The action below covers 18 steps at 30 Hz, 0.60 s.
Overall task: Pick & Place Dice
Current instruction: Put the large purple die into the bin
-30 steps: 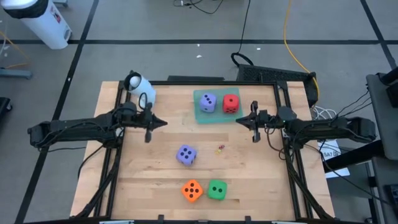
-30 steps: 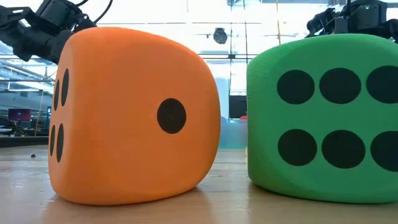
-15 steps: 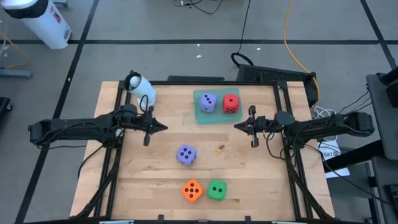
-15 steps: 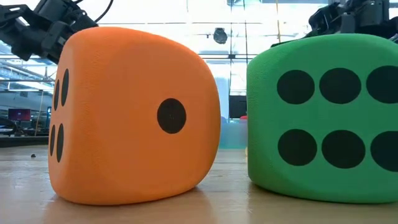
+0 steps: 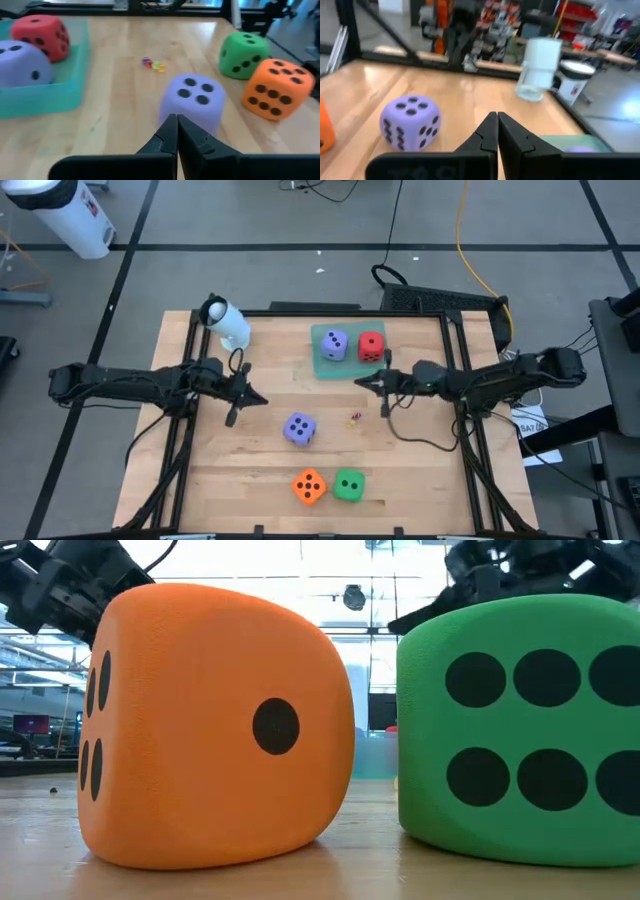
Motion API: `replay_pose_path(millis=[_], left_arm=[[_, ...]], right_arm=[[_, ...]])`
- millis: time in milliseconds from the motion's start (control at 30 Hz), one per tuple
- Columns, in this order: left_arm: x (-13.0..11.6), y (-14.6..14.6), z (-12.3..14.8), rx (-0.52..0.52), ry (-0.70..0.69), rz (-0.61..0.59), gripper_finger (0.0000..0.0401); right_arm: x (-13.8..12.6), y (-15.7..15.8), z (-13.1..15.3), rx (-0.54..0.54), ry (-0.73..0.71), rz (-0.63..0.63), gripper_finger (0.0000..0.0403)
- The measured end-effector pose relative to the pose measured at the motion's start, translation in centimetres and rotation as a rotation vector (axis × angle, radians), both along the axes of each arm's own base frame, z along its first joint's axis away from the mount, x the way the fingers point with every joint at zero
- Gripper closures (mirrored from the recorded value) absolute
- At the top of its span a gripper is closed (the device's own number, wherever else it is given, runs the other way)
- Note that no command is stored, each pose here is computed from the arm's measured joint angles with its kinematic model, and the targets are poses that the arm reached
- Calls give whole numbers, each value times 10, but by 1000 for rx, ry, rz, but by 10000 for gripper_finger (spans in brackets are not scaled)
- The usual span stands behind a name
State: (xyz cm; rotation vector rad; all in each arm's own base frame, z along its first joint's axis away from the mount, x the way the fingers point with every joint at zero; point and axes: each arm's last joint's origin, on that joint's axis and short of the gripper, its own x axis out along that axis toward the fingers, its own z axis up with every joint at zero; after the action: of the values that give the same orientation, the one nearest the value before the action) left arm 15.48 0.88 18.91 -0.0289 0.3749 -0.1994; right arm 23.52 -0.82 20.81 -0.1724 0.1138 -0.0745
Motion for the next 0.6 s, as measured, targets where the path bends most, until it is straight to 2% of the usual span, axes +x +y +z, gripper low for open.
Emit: replay_pose_path(millis=[167, 300, 467, 600], left_arm=[[1, -13, 5, 16, 19, -64, 398], [5, -20, 3, 79, 68, -72, 398], [17, -25, 3, 96, 104, -87, 397], [27, -31, 1, 56, 141, -100, 398]], right_arm=[[23, 14, -5, -64, 111, 74, 402], [45, 23, -4, -79, 231, 109, 402], [76, 27, 3, -59, 240, 124, 403], [91, 32, -3, -50, 271, 148, 403]])
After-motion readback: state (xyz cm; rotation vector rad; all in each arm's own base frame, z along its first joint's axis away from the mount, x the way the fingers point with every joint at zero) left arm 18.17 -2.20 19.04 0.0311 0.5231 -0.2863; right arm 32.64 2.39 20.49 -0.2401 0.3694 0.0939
